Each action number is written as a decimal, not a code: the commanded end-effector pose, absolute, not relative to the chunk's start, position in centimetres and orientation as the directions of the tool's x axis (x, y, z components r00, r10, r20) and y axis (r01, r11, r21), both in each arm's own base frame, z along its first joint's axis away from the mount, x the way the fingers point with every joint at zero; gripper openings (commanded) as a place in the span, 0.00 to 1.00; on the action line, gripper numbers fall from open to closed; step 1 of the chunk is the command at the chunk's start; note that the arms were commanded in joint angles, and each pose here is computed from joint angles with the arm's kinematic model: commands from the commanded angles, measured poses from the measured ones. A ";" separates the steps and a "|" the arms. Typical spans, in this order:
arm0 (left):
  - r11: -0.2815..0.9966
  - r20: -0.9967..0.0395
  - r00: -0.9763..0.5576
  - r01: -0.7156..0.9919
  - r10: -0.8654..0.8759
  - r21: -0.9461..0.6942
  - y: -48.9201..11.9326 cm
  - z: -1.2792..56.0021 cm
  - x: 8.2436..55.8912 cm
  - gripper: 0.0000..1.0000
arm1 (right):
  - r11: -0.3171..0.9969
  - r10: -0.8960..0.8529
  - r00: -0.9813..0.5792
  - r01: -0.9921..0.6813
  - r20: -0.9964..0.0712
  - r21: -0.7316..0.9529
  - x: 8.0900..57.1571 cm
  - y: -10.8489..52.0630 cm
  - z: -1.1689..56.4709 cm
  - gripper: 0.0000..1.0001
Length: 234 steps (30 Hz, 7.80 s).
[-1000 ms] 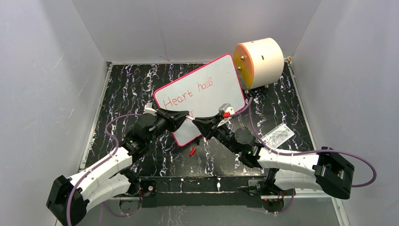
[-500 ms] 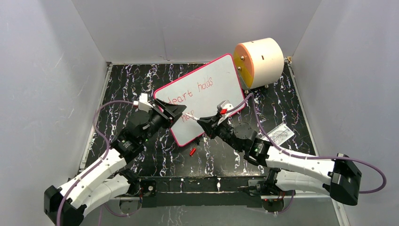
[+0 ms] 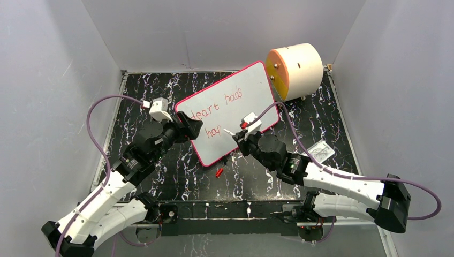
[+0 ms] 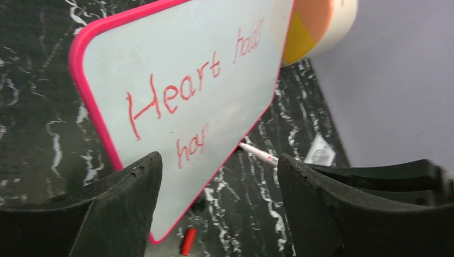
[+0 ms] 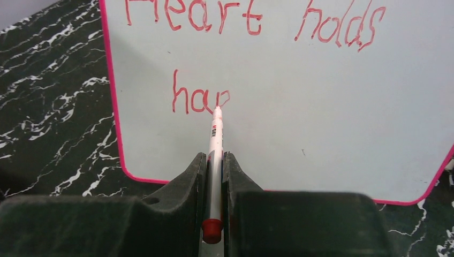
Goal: Write a sentence on the whiteboard
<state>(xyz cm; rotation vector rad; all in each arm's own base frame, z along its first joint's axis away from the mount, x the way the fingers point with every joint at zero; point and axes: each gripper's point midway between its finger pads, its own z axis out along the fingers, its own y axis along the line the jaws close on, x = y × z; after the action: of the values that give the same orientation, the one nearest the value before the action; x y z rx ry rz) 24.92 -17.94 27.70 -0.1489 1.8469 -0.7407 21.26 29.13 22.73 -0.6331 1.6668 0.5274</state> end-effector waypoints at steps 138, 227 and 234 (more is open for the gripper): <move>0.482 -0.786 -0.604 0.652 -0.136 -0.585 -14.9 23.0 32.3 0.00 | 0.726 -0.388 -0.130 -0.653 -0.913 -0.215 22.7 31.7 16.7 0.00; 0.467 -0.783 -0.608 0.658 -0.133 -0.591 -15.0 23.0 32.1 0.00 | 0.800 -0.275 -0.013 -0.558 -0.961 -0.221 25.5 30.1 19.5 0.00; 0.466 -0.783 -0.608 0.659 -0.132 -0.591 -15.0 23.0 32.1 0.00 | 0.763 -0.252 -0.032 -0.622 -0.967 -0.178 24.5 31.1 19.3 0.00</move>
<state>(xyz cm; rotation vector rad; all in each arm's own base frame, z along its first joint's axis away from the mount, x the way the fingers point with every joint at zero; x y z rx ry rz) 32.59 -14.81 23.68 0.4170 1.8771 -1.2207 24.99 30.06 18.05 -0.7193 1.6218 0.2457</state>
